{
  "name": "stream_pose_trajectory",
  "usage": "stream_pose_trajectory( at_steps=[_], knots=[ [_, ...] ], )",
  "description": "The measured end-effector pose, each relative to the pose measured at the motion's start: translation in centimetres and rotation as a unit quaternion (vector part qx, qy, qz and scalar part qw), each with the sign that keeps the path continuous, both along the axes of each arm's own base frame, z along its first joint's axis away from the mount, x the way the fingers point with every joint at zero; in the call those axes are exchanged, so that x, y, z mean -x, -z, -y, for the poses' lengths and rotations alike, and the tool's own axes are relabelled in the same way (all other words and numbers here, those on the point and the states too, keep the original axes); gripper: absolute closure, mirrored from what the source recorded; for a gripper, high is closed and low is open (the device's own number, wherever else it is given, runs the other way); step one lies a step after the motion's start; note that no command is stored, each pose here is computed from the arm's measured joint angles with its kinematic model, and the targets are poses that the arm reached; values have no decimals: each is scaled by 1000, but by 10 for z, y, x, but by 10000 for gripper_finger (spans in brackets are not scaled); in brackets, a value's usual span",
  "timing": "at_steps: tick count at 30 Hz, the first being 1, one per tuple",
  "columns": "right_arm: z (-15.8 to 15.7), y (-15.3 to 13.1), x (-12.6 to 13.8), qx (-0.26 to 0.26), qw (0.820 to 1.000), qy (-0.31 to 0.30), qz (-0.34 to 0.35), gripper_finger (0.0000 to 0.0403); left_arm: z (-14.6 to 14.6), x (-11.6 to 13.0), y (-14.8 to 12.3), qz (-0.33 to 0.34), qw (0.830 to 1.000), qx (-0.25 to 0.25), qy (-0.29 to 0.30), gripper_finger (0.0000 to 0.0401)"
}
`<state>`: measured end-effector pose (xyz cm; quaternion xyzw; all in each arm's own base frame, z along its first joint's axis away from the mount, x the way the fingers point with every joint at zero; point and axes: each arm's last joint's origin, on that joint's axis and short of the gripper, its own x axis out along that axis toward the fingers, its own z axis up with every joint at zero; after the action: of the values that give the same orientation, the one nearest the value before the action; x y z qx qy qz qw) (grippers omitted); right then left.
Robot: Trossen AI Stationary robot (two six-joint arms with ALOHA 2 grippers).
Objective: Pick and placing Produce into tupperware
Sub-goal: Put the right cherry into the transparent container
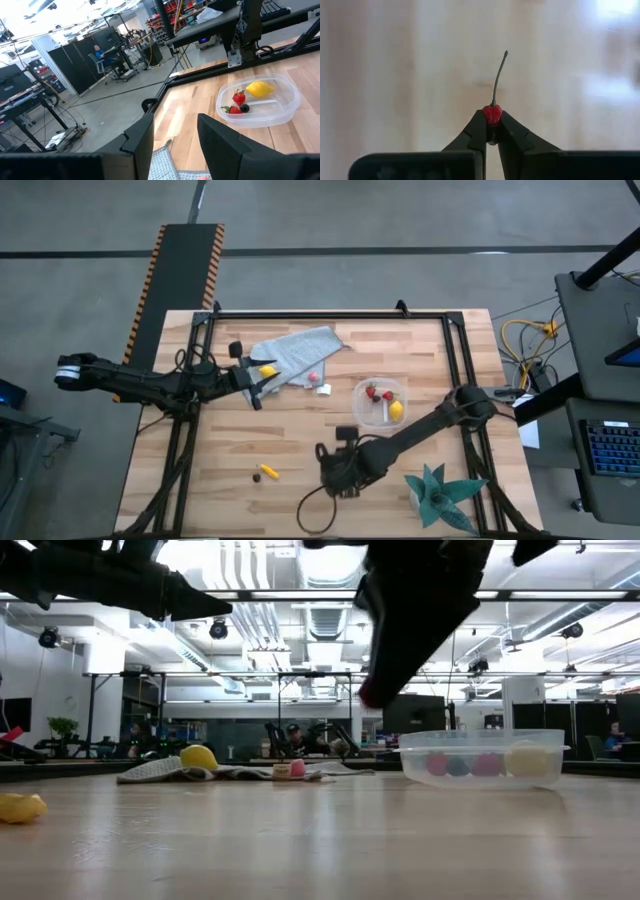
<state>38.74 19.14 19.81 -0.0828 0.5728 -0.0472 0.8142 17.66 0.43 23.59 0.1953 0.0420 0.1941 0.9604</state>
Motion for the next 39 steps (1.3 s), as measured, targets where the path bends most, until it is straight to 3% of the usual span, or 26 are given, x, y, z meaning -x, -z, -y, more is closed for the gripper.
stream_pose_trajectory(
  at_steps=[5,10,16,20,30,39],
  knots=[
    [22,-30,16,70,997,24,-10,384,0,0,0,0,1000,0,0,264],
    [43,-64,33,107,993,45,-9,384,0,0,0,0,1000,0,0,264],
    [73,-110,57,124,989,79,22,385,0,0,0,0,1000,0,0,264],
    [94,-126,70,121,987,100,40,385,0,0,0,0,1000,0,0,264],
    [146,-111,105,123,980,158,13,385,0,0,0,0,1000,0,0,264],
    [174,-65,125,30,985,157,60,385,0,0,0,0,1000,0,0,264]
  ],
)
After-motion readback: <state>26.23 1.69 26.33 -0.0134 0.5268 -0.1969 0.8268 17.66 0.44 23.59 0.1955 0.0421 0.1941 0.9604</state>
